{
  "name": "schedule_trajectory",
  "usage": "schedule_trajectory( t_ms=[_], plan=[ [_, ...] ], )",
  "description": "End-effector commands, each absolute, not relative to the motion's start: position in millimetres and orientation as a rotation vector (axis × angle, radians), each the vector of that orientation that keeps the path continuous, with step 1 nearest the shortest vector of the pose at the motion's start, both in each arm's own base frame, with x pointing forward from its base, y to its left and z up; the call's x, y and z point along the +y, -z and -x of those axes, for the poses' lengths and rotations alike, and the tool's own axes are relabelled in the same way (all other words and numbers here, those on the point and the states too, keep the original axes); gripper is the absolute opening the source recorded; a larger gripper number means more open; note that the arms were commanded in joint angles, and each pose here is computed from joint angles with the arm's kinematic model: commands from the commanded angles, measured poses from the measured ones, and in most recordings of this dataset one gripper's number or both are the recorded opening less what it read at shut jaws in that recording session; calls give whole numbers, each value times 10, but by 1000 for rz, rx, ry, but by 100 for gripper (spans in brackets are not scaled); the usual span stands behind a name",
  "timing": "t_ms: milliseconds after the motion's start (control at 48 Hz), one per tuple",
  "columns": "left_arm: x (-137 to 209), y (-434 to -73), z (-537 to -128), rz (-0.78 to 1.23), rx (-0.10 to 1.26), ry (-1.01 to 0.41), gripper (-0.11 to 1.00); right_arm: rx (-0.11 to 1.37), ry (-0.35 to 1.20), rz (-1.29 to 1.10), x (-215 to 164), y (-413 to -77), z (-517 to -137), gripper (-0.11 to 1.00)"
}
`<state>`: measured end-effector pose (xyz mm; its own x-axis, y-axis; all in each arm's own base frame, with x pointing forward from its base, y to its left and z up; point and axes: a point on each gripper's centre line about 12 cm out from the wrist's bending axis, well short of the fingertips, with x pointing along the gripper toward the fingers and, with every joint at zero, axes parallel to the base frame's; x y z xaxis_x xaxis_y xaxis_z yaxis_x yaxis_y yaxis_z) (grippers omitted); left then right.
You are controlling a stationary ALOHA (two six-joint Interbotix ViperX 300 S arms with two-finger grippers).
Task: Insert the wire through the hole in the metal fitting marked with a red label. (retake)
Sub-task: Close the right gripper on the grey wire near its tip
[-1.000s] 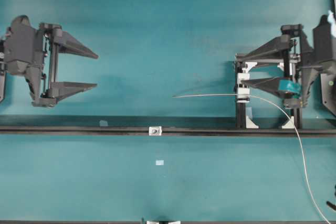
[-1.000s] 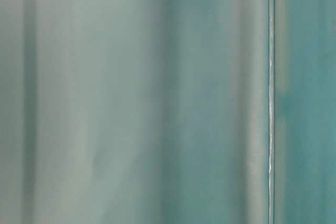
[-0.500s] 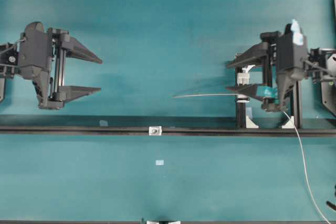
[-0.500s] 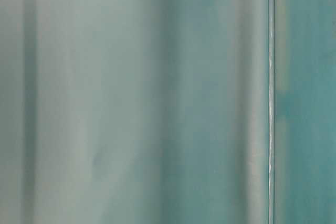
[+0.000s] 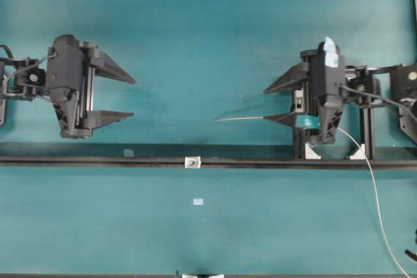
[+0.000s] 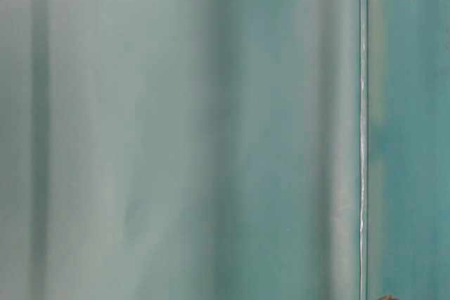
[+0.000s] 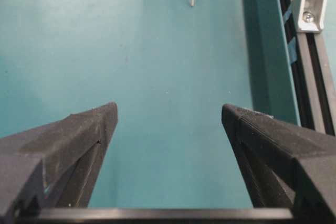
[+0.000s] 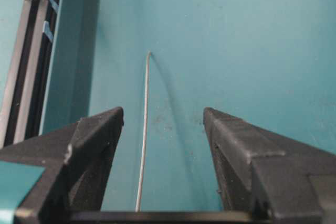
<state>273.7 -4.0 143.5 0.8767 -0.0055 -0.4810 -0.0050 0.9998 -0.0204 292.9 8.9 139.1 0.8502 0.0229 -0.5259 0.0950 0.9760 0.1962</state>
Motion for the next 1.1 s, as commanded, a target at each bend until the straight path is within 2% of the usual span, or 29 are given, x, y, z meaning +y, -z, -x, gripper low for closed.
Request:
schedule_trajectory(
  t_ms=[0,500,1084],
  plan=[
    [-49,-1495,-2818,22,471,2,66,532,32,-220,102,-1440,-3026,69],
    [-50,-1451,-2854,13,477,5,65,593,38,-214,111,-1223,-3259,69],
    [-49,-1433,-2841,14,483,4,65,593,39,-214,115,-1091,-3386,69]
  ],
)
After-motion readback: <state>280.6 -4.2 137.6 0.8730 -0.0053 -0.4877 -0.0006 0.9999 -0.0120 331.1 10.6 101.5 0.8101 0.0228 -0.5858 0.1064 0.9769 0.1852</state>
